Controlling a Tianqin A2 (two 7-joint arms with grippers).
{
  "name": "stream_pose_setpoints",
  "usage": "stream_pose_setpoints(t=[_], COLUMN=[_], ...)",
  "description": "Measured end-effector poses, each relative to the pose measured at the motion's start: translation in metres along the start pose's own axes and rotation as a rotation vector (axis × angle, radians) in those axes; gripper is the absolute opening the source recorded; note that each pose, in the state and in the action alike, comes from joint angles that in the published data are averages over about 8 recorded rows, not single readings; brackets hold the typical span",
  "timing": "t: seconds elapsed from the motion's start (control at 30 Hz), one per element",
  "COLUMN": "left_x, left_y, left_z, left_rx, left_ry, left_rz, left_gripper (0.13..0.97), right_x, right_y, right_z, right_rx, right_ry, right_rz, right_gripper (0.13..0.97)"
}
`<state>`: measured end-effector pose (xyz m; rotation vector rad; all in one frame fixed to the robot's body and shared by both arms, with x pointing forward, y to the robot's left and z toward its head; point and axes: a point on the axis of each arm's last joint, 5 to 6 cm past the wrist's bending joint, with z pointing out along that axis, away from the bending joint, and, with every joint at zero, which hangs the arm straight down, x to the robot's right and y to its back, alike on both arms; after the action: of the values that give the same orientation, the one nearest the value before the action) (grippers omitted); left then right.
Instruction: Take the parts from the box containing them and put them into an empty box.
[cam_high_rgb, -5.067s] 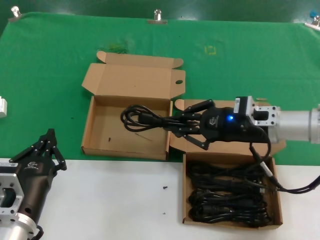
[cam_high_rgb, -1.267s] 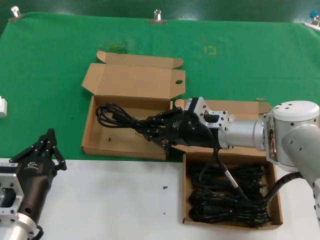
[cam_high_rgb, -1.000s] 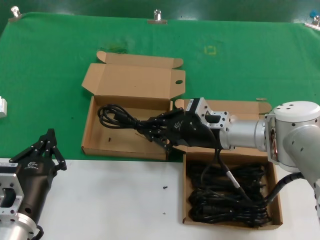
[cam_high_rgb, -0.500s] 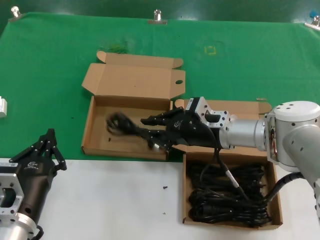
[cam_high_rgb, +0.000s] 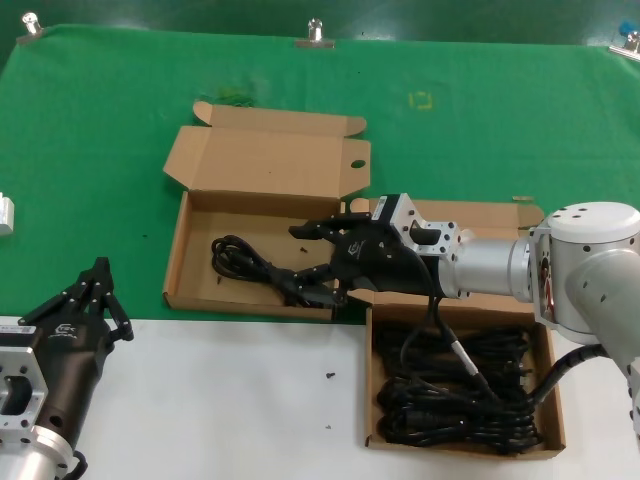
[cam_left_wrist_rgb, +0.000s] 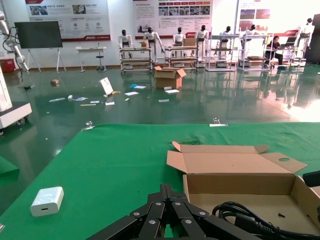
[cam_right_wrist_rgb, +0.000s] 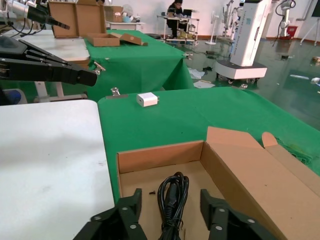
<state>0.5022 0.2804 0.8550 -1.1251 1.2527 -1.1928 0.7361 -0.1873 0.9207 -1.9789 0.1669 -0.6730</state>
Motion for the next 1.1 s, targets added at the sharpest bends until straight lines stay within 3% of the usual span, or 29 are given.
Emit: stream_pose_setpoints(t=[0.2, 0.6, 0.77, 0.9, 1.1], left_x=[0.0, 0.0, 0.0, 0.0, 0.0], left_y=[0.0, 0.0, 0.0, 0.0, 0.0], left_z=[0.0, 0.0, 0.0, 0.0, 0.0], left_rx=[0.0, 0.0, 0.0, 0.0, 0.0], left_ry=[0.0, 0.0, 0.0, 0.0, 0.0], left_rz=[0.0, 0.0, 0.0, 0.0, 0.0], left_gripper=[0.139, 0.151, 0.196, 0.223, 0.326], right_x=[0.0, 0.0, 0.0, 0.0, -0.0002], right_y=[0.0, 0.0, 0.0, 0.0, 0.0005], right_z=[0.0, 0.0, 0.0, 0.0, 0.0], right_rx=[0.0, 0.0, 0.0, 0.0, 0.0], right_ry=[0.0, 0.0, 0.0, 0.0, 0.002], right_rz=[0.0, 0.0, 0.0, 0.0, 0.001], right_gripper=[0.41, 0.676, 0.791, 0.836, 0.91])
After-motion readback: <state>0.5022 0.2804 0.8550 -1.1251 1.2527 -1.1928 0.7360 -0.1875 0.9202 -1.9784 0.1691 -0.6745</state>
